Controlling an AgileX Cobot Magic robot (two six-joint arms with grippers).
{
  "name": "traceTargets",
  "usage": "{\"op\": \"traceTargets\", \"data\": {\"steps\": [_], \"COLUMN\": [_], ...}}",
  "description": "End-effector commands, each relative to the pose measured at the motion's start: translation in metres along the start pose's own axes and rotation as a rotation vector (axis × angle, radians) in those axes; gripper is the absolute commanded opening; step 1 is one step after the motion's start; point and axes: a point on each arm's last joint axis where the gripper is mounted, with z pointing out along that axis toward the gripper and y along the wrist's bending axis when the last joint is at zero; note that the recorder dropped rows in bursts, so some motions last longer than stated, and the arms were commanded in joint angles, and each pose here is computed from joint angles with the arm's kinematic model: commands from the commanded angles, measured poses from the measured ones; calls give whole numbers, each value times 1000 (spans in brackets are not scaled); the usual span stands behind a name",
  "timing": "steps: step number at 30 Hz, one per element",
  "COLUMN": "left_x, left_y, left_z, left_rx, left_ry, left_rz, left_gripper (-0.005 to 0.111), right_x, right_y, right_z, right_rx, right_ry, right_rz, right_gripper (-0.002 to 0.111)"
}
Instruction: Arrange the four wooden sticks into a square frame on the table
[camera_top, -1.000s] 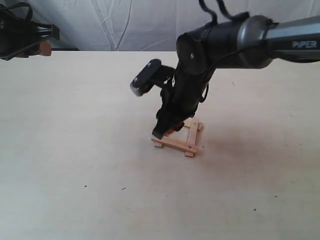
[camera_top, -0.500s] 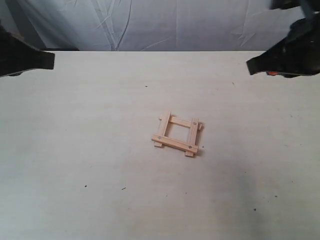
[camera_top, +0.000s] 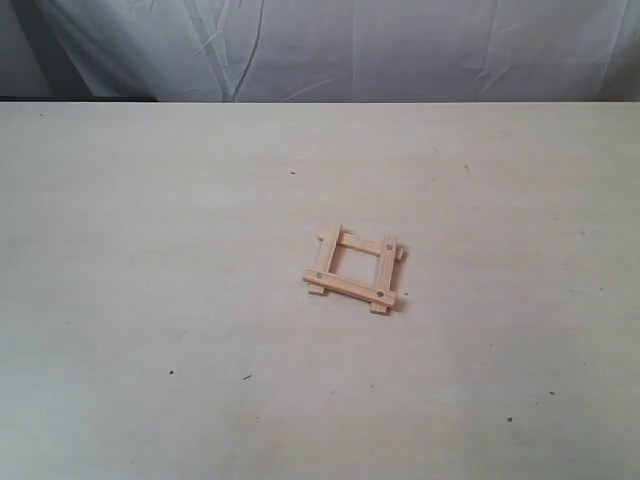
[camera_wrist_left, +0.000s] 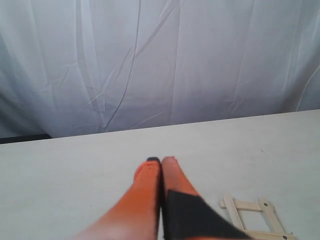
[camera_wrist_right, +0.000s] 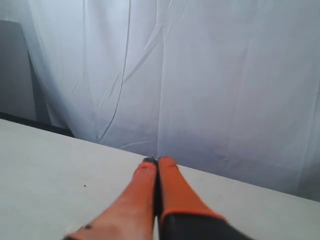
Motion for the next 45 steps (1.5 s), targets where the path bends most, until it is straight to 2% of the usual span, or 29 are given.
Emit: {"op": "traceTargets", "data": {"steps": [1, 8, 10, 11, 15, 21, 28, 45], "left_x": [1, 1, 1, 1, 1, 1, 1, 1], "left_y": [0, 0, 0, 0, 0, 0, 0, 0], "left_z": [-1, -1, -1, -1, -1, -1, -1, -1], "left_rx": [-1, -1, -1, -1, -1, -1, -1, -1], "left_ry": [-4, -4, -4, -4, -4, -3, -3, -5], "left_rz": [4, 4, 4, 4, 4, 4, 4, 4], "left_gripper": [0, 0, 0, 0, 0, 0, 0, 0], "right_x": [1, 29, 54, 75, 126, 175, 178, 179], "right_y": [-1, -4, -4, -3, -1, -2, -2, -3], "right_z": [-10, -20, -23, -24, -21, -14, -13, -13], "right_rx": [12, 114, 149, 159, 193, 246, 251, 274], "right_ry": [-50, -42, -18, 1, 60, 188, 201, 202], "right_rz": [-9, 12, 22, 48, 155, 169, 87, 121], "right_gripper": [0, 0, 0, 0, 0, 0, 0, 0]}}
